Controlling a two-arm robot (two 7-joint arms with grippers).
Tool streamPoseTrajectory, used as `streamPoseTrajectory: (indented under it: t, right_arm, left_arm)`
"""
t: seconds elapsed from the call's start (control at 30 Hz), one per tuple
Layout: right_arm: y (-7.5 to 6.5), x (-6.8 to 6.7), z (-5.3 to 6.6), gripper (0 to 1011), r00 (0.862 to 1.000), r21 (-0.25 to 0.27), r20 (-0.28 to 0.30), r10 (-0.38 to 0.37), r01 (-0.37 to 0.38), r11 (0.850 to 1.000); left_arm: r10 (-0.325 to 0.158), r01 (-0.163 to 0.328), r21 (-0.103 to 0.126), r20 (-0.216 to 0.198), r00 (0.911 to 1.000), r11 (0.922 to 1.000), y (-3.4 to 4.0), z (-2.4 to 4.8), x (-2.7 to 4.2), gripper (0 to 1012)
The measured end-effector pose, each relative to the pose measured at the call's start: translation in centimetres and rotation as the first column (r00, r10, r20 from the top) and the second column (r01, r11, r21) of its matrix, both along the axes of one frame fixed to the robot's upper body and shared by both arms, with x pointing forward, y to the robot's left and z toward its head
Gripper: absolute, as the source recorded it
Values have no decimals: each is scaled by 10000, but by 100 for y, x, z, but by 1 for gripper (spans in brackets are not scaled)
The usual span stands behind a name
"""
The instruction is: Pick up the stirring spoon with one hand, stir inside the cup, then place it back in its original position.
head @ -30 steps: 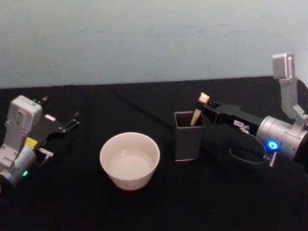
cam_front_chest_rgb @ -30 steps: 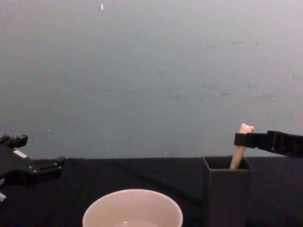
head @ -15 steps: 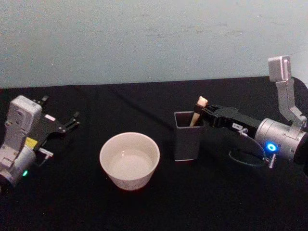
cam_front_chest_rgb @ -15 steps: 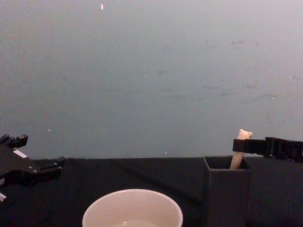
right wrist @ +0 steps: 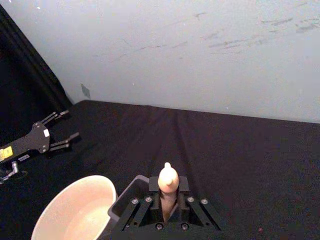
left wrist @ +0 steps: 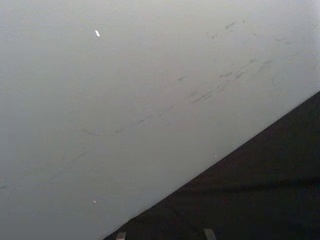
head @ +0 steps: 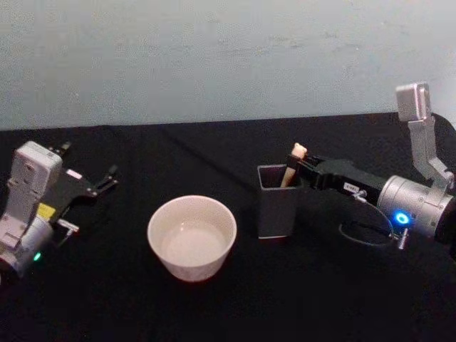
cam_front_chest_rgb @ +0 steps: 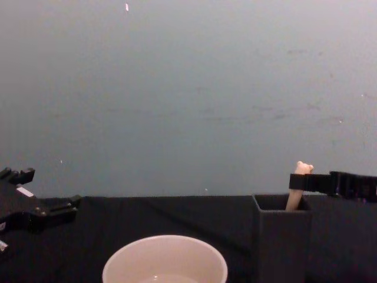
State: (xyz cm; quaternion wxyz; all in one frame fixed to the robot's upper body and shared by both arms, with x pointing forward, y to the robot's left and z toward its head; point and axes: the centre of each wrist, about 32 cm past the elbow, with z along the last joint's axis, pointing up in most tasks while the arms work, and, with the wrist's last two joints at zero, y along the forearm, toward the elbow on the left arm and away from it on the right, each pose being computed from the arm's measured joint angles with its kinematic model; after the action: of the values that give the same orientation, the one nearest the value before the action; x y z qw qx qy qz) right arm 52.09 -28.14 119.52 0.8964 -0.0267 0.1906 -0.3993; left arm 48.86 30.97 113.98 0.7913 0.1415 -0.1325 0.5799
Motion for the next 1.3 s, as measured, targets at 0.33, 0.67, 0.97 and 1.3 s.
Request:
streamPoseTrajectory:
  t: [0.33, 0.67, 0.97, 1.3]
  right_arm:
    - [0, 0, 1, 218, 10000, 4, 2, -11, 11, 10000]
    - [0, 0, 1, 462, 10000, 11, 5, -23, 23, 10000]
    - [0, 0, 1, 759, 10000, 17, 6, -24, 24, 10000]
    - [0, 0, 1, 1002, 10000, 19, 4, -24, 24, 10000]
  left_arm:
    - [0, 0, -1, 0, 10000, 10000, 0, 0, 0, 1001]
    - [0, 0, -1, 0, 10000, 10000, 0, 0, 0, 1001]
    - [0, 0, 0, 1, 10000, 10000, 0, 0, 0, 1001]
    - [0, 0, -1, 0, 10000, 10000, 0, 0, 0, 1001]
